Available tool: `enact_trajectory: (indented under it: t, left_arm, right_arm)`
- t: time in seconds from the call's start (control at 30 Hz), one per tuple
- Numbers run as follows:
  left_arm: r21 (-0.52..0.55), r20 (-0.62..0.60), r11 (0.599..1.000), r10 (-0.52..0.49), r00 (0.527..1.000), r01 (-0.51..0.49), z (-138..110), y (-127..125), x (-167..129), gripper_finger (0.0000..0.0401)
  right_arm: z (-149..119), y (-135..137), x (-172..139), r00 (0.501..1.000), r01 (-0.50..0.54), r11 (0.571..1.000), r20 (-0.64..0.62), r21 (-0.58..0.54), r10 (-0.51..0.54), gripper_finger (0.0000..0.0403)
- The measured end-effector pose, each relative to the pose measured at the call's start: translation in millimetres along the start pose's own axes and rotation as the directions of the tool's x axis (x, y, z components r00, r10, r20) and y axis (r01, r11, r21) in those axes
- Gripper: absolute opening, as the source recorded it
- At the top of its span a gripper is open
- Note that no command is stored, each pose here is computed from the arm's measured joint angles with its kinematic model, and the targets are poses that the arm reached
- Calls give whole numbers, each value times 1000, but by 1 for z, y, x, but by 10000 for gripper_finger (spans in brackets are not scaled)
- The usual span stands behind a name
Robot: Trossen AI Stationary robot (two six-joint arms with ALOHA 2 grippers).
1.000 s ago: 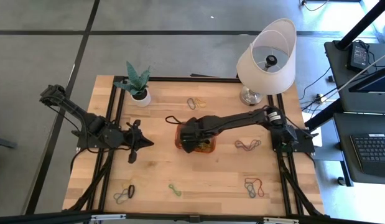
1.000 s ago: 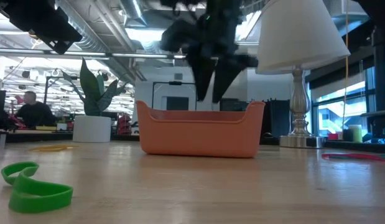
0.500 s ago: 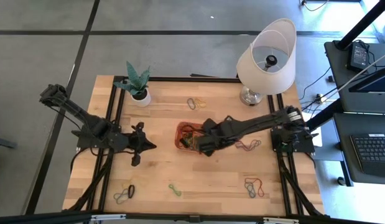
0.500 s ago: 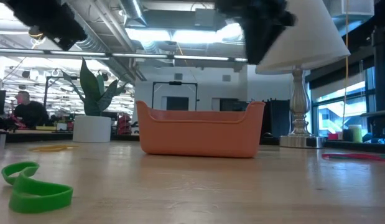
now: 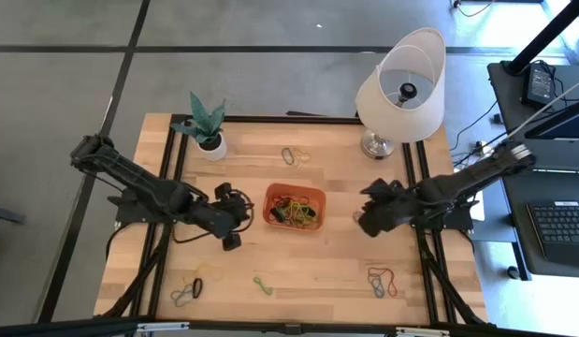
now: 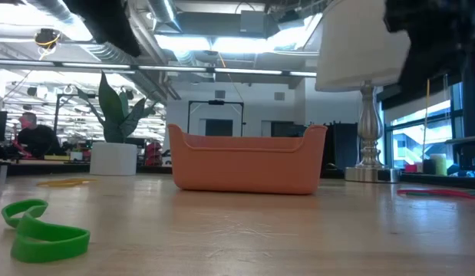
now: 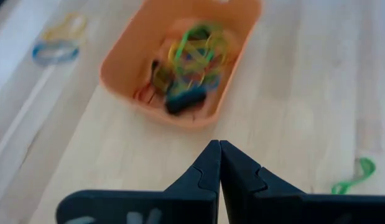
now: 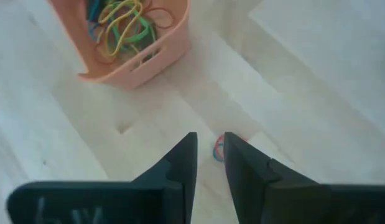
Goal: Pick and place rubber bands into bin
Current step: Put the black rubber band into the orange bin
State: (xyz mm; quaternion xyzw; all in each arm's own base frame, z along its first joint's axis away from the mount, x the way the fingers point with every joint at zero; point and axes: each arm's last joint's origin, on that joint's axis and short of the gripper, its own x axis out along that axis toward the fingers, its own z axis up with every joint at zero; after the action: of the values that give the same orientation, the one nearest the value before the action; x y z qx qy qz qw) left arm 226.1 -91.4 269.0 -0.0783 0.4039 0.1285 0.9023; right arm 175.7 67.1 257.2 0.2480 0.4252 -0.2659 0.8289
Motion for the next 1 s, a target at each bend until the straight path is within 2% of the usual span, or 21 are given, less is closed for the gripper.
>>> enact_trajectory:
  t: [0.13,0.3,0.47,0.73,1.0]
  left_arm:
    - [-46,-165,997,57,985,-65,9,-9,-1,3]
    - [-118,-311,988,56,949,-97,7,-30,2,1]
    - [-197,-406,975,15,914,-104,-10,-53,7,3]
    - [-246,-510,956,11,860,-158,-46,-89,11,3]
    - [-316,-683,918,-43,730,-241,-76,-111,12,4]
  right_arm:
    - [-19,-26,10,994,-103,994,46,40,101,80]
    - [-36,-42,27,981,-181,981,85,71,175,80]
    - [-45,-48,38,976,-208,975,72,73,203,80]
    - [-46,-48,40,977,-203,979,61,-30,205,80]
    - [-47,-49,40,978,-196,978,59,-77,201,80]
